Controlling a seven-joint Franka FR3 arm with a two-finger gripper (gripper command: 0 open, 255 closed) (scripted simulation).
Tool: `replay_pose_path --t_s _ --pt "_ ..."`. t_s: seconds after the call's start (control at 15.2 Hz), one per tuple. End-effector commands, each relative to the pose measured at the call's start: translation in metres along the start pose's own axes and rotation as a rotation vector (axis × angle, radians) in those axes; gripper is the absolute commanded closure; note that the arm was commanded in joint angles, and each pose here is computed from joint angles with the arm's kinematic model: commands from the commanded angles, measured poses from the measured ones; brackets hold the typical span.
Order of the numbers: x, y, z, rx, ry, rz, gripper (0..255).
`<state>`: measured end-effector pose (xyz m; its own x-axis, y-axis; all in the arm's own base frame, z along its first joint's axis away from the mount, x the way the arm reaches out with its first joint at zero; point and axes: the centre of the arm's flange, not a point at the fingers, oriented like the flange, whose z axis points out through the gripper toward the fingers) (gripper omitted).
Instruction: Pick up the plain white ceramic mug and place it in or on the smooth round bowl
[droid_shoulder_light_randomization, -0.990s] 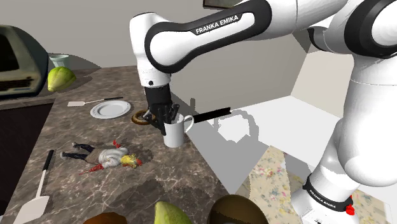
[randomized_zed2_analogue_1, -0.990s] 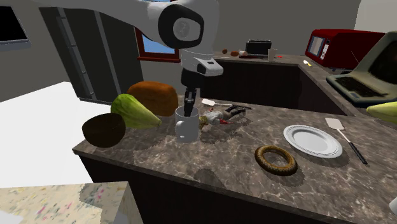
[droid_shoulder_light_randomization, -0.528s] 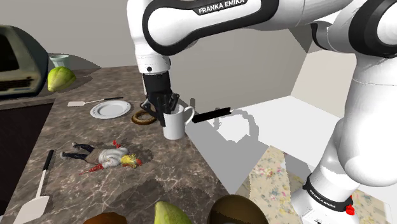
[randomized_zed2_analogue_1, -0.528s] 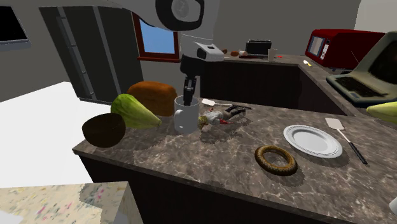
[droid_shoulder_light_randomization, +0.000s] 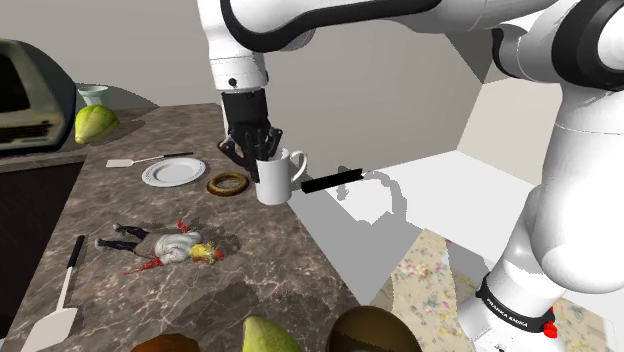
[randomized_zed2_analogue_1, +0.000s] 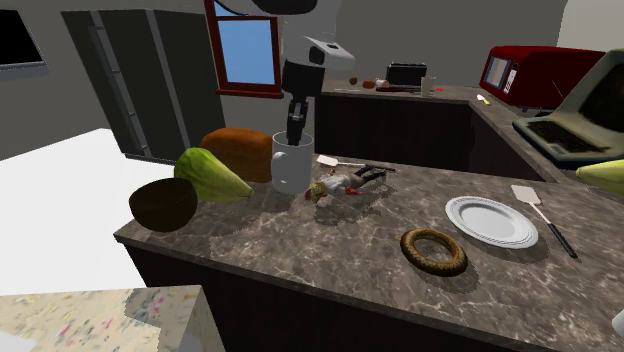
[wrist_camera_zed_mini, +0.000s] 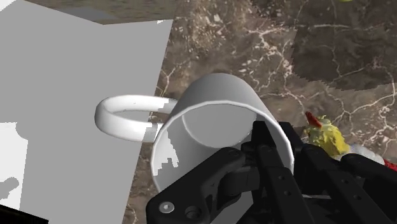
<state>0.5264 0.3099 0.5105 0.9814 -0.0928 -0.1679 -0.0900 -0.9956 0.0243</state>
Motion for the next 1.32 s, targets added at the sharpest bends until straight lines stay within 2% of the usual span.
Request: replay_pose_path --t_s 0.0,1.25 --pt "-0.001 0.000 -0.008 0.000 0.000 0.000 255" --pt "-0.250 -0.026 0.016 0.000 0.000 0.000 255"
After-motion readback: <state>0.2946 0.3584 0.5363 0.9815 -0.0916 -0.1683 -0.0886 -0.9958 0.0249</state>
